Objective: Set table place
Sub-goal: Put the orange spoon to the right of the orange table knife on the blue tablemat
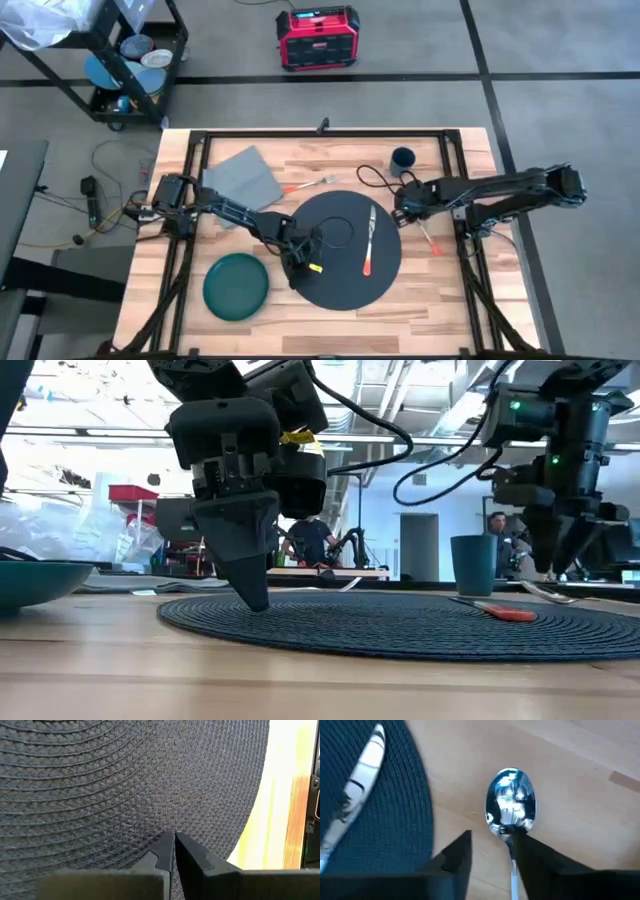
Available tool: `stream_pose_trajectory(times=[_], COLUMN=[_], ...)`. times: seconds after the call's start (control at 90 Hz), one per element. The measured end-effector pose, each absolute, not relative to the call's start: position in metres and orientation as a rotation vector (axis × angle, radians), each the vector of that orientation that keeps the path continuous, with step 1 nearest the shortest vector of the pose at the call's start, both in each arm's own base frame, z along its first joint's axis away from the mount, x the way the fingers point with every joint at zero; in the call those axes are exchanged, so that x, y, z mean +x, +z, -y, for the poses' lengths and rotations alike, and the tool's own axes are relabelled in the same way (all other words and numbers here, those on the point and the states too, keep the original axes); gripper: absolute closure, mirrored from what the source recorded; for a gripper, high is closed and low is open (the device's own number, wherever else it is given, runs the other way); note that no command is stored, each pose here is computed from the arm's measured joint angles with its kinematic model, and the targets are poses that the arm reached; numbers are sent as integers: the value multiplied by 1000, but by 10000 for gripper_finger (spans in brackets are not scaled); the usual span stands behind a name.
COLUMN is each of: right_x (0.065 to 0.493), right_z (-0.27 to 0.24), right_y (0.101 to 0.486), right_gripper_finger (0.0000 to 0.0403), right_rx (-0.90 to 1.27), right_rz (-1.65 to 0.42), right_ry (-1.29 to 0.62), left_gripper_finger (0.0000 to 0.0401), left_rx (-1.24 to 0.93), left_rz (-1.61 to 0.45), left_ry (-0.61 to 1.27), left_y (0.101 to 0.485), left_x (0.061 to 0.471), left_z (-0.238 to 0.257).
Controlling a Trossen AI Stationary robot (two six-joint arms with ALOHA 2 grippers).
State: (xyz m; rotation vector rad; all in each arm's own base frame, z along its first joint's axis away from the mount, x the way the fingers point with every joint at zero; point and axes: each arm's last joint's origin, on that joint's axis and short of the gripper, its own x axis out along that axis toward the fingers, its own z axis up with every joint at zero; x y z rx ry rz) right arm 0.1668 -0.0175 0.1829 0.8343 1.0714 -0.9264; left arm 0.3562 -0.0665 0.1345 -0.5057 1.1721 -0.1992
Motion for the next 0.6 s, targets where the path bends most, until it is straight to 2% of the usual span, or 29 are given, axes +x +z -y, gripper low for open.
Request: stream_pose_trajectory(times=[0.111, 0.189, 0.322, 0.6], right_x=[156, 143, 133, 147], right_z=[12, 8, 1, -2], right_y=[195, 199, 201, 181], right_gripper_finger=[210, 207, 218, 243], right_rx=[860, 856, 827, 836], right_rz=[-1011, -1051, -1108, -1169], right_ry=[-908, -933, -932, -888], left_gripper_finger=[401, 401, 401, 401], left_rx=[-509, -509, -508, -513], left_rz=[-1173, -1173, -1172, -1174], left_ry=[-198, -197, -198, -196], left_y=[134, 134, 135, 134], left_x=[356, 356, 356, 356], left_z=[66, 66, 67, 67])
